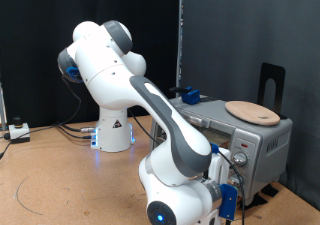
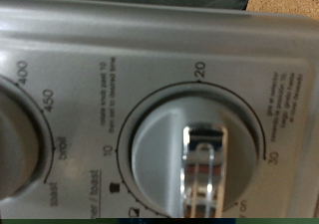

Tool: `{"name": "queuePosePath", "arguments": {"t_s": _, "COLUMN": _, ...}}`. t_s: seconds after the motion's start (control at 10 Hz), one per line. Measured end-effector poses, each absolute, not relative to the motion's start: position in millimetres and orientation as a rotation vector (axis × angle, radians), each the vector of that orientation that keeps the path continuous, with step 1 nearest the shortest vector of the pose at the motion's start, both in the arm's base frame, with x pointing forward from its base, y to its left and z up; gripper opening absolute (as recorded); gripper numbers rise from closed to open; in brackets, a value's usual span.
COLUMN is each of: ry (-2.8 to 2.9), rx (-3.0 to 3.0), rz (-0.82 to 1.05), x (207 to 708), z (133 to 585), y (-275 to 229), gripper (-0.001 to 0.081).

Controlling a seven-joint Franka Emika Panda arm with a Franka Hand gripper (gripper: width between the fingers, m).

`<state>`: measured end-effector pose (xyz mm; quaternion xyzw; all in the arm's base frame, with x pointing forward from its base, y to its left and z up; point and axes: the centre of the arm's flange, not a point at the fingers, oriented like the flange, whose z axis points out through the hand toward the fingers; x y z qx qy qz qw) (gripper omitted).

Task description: Make a piece of toast with the oven

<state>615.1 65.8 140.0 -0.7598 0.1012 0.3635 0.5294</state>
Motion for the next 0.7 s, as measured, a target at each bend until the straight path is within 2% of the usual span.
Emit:
{"name": "queuePosePath", "arguments": {"t_s": 0.3, "ry": 0.239, "rx": -1.81, "rz": 0.878, "x": 610.4, "z": 137.7, "y": 74.2, "gripper": 0.0808}}
{"name": "queuePosePath", "arguments": {"t_s": 0.4, "ry": 0.238, "rx": -1.809, "rz": 0.88, "x": 609.3, "z": 137.1, "y": 75.8, "gripper": 0.071}}
{"name": "queuePosePath", "arguments": {"t_s": 0.5, "ry": 0.239, "rx": -1.809, "rz": 0.88, "x": 608.8, "z": 136.7, "y": 76.9, "gripper": 0.0575}}
{"name": "queuePosePath", "arguments": {"t_s": 0.6, "ry": 0.24, "rx": -1.809, "rz": 0.88, "x": 608.5, "z": 136.5, "y": 77.7, "gripper": 0.0575}}
{"name": "queuePosePath", "arguments": {"t_s": 0.7, "ry": 0.24, "rx": -1.808, "rz": 0.879, "x": 608.3, "z": 136.5, "y": 78.4, "gripper": 0.0392}}
